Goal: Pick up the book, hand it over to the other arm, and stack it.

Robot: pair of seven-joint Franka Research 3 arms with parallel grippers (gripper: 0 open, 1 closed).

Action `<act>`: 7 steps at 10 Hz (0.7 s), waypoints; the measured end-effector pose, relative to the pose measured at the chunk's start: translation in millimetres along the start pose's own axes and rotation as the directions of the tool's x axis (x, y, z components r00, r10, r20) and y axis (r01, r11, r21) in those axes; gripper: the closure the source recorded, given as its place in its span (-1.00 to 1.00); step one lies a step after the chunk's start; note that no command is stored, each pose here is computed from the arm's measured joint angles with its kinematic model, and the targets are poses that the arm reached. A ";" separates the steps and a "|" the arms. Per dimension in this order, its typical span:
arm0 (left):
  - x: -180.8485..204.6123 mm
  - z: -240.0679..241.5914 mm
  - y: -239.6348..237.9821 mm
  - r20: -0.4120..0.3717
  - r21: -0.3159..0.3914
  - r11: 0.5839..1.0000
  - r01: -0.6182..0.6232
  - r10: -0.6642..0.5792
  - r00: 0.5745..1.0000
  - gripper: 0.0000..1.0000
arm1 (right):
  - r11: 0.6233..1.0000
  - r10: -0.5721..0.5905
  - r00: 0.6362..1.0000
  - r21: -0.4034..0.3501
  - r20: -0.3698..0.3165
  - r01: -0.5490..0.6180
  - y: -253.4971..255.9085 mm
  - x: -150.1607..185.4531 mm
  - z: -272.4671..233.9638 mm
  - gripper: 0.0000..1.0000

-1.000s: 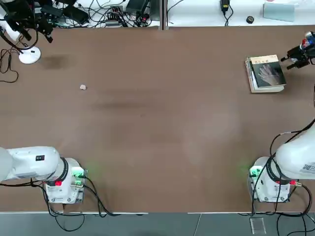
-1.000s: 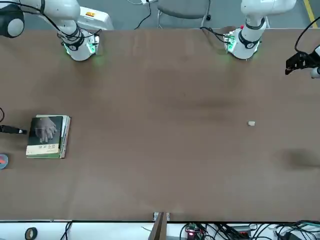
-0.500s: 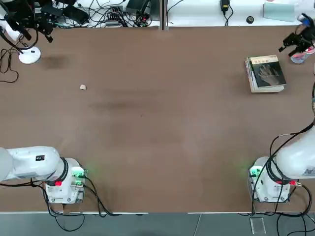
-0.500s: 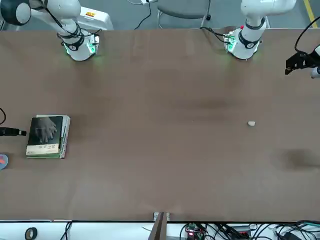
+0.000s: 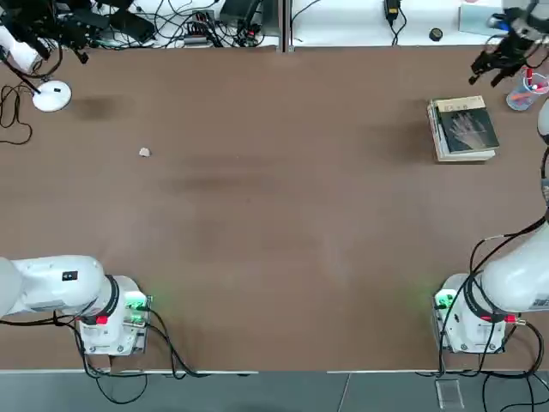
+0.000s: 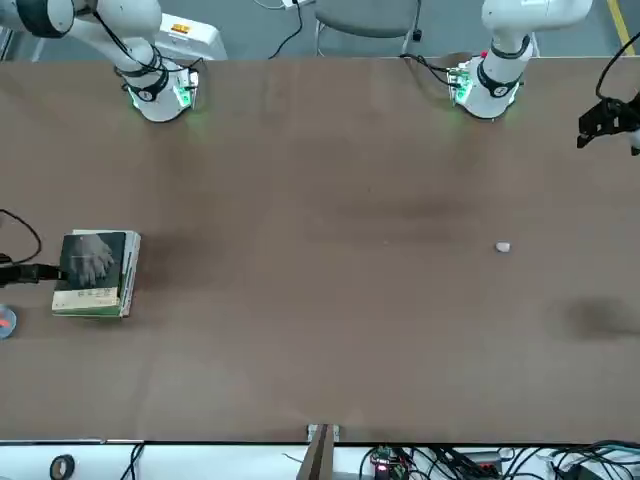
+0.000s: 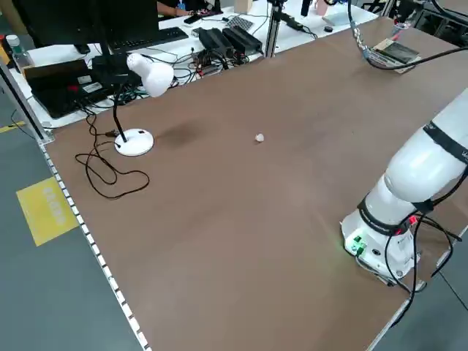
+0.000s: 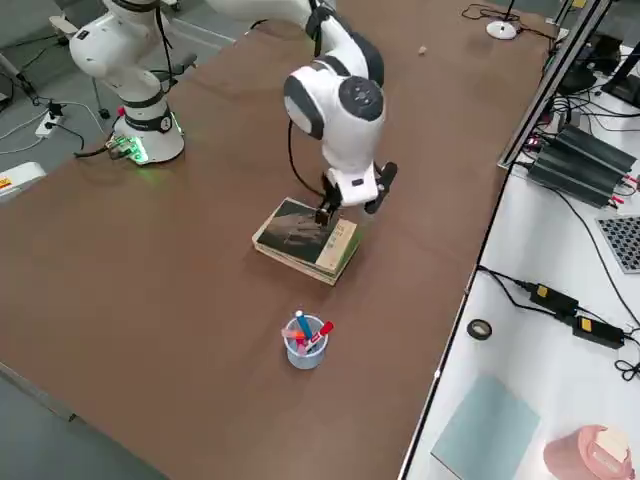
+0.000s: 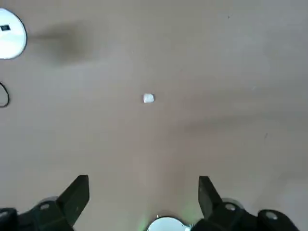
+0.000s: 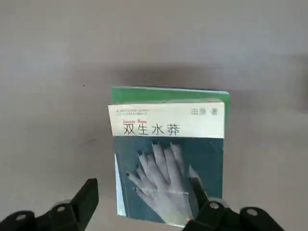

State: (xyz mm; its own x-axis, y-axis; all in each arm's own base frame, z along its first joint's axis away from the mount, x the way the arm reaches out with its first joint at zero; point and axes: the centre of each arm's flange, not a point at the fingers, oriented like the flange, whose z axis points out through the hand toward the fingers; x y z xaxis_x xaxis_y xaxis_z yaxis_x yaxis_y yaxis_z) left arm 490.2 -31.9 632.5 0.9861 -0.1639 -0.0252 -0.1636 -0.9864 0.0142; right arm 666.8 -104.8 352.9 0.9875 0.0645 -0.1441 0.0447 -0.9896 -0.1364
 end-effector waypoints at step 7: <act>21.2 -14.1 -10.3 -0.036 -0.006 1.000 0.007 -0.008 0.999 -1.00 | 0.983 -0.108 0.992 -0.157 -0.065 0.097 -80.9 -18.4 -94.4 -0.88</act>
State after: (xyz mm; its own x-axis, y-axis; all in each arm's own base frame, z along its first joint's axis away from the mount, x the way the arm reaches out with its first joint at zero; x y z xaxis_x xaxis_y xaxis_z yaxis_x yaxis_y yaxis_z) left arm 513.2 -25.0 645.9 0.9877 -0.1559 0.0106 -0.1561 -0.9875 0.0199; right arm 659.3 -38.0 459.1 0.9845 0.1630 -0.0648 0.1637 -0.9865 0.0058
